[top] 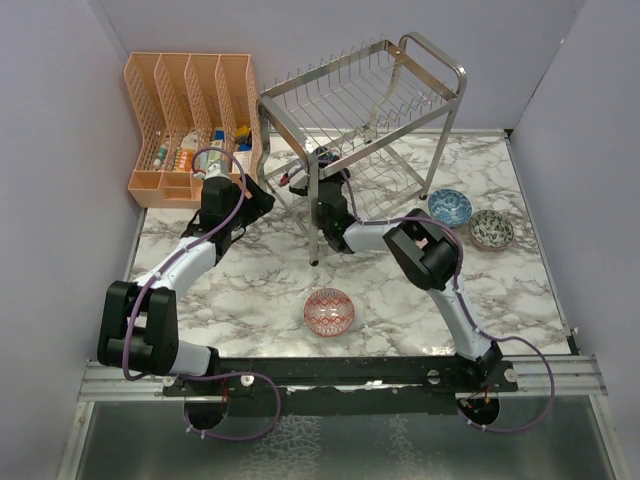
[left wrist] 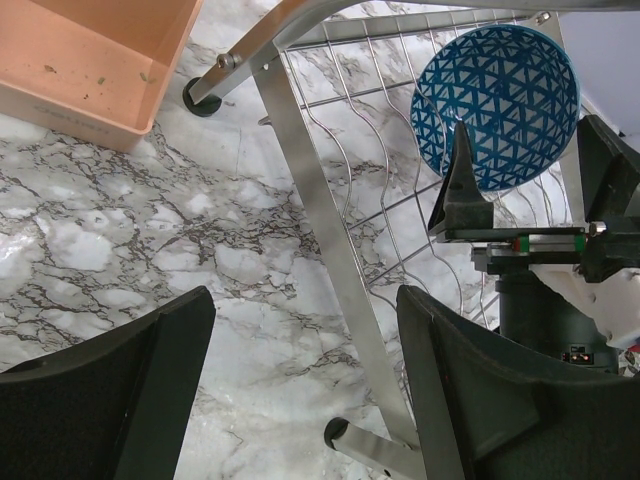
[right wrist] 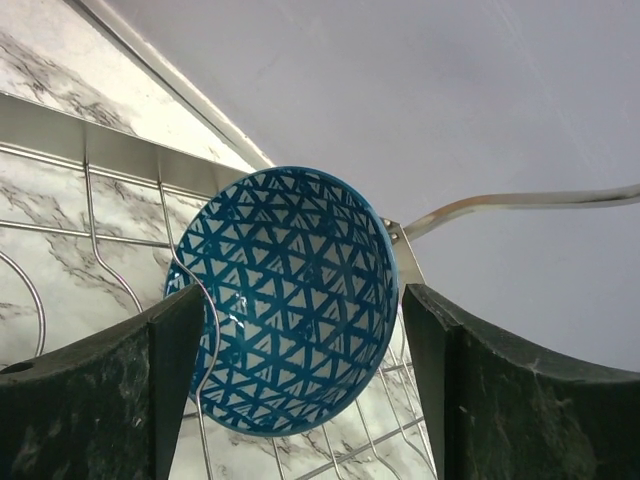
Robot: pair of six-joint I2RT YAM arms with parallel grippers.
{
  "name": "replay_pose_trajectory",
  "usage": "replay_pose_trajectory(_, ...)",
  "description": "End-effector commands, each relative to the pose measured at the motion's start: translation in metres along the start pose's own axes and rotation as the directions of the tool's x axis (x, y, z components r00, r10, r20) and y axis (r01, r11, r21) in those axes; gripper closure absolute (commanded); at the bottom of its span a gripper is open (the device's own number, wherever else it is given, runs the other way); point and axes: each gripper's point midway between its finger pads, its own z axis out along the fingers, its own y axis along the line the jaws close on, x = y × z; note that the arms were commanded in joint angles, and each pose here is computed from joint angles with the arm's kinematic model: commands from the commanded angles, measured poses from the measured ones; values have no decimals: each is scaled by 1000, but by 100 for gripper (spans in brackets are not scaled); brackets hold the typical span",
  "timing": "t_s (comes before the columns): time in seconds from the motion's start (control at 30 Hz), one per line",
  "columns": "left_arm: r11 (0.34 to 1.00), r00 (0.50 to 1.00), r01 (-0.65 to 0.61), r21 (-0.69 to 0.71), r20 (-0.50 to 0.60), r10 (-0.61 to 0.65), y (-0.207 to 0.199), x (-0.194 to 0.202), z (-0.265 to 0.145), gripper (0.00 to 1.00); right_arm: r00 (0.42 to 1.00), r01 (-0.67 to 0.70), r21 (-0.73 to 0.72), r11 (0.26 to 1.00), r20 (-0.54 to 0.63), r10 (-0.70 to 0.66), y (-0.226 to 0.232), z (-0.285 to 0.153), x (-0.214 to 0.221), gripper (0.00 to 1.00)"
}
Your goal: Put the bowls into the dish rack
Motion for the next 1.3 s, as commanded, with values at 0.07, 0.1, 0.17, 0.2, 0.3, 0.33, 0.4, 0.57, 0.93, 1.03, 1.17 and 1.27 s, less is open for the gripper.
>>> replay_pose_trajectory(0.07,1000,999,-17,17,39,16,-9,-13,2,24,995,-89,68,994,49,86,-32,-8,-27,17)
replay_pose_trajectory(0.1,1000,999,-17,17,39,16,-9,-13,2,24,995,-92,80,993,51,88,-35,-9,-27,16)
replay_pose_trajectory(0.17,1000,999,-16,16,39,15,-9,-13,2,24,995,-95,107,990,54,90,-42,-11,-28,15)
replay_pose_trajectory(0.2,1000,999,-17,14,38,16,-8,-12,2,24,994,-98,123,988,56,92,-47,-12,-27,12)
replay_pose_trajectory(0.3,1000,999,-18,13,36,17,-8,-12,3,24,993,-113,141,983,54,107,-55,-13,-27,6)
replay_pose_trajectory(0.33,1000,999,-20,12,36,19,-8,-12,3,24,992,-119,137,983,49,113,-55,-13,-26,5)
replay_pose_trajectory(0.4,1000,999,-23,10,35,22,-8,-13,4,24,991,-132,125,983,37,128,-56,-13,-24,1)
replay_pose_trajectory(0.57,1000,999,-24,6,30,24,-6,-11,4,24,987,-158,67,985,-8,159,-53,-18,-12,0)
replay_pose_trajectory(0.93,1000,999,-27,-1,24,27,-4,-9,6,23,960,-267,-184,946,-135,245,-24,-41,9,1)
replay_pose_trajectory(1.03,1000,999,-28,-1,26,28,-4,-10,4,23,945,-304,-188,934,-181,271,-25,-50,18,1)
replay_pose_trajectory(1.17,1000,999,-30,-2,29,30,-4,-11,3,22,919,-352,-177,919,-250,304,-29,-64,26,1)
replay_pose_trajectory(1.27,1000,999,-31,-2,27,31,-4,-10,3,22,896,-390,-160,907,-293,334,-37,-78,31,1)
